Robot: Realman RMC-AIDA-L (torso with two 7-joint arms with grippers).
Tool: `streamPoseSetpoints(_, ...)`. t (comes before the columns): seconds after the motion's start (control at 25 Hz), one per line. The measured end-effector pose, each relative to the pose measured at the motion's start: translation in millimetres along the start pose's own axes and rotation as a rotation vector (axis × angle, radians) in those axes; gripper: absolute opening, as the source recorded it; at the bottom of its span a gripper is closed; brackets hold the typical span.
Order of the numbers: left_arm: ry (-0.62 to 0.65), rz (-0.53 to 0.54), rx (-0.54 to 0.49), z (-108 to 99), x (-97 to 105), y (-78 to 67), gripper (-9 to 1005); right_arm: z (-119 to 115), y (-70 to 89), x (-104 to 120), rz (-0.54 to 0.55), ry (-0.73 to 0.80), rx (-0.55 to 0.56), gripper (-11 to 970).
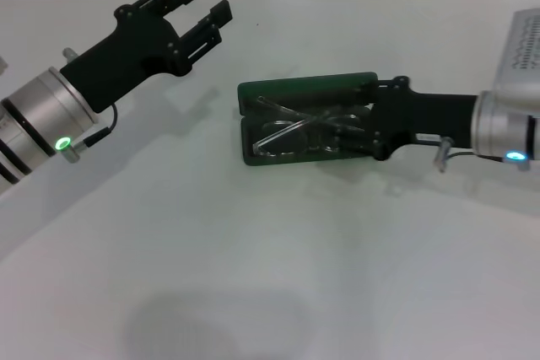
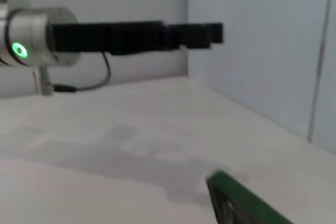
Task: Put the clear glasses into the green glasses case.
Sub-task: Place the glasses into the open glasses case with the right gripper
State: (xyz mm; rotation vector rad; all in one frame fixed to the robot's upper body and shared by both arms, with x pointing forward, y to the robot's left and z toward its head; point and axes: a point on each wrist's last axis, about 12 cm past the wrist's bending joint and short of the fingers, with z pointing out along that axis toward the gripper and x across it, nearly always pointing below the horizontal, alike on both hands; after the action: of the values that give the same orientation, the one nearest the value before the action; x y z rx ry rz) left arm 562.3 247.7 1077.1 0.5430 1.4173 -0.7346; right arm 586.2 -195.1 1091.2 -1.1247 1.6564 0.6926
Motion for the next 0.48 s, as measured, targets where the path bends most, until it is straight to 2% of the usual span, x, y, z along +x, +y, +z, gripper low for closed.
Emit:
streamPoseSetpoints(0.28, -0.002, 0.003, 0.010, 3, -1, -0.9, 572, 29, 0.6, -5, -0.015, 0.066, -0.074, 559)
streamPoseSetpoints(0.48, -0.003, 0.003, 0.011, 4, -1, -1.4, 572, 37, 0.9, -4, -0.025, 0.107, -0.088, 559)
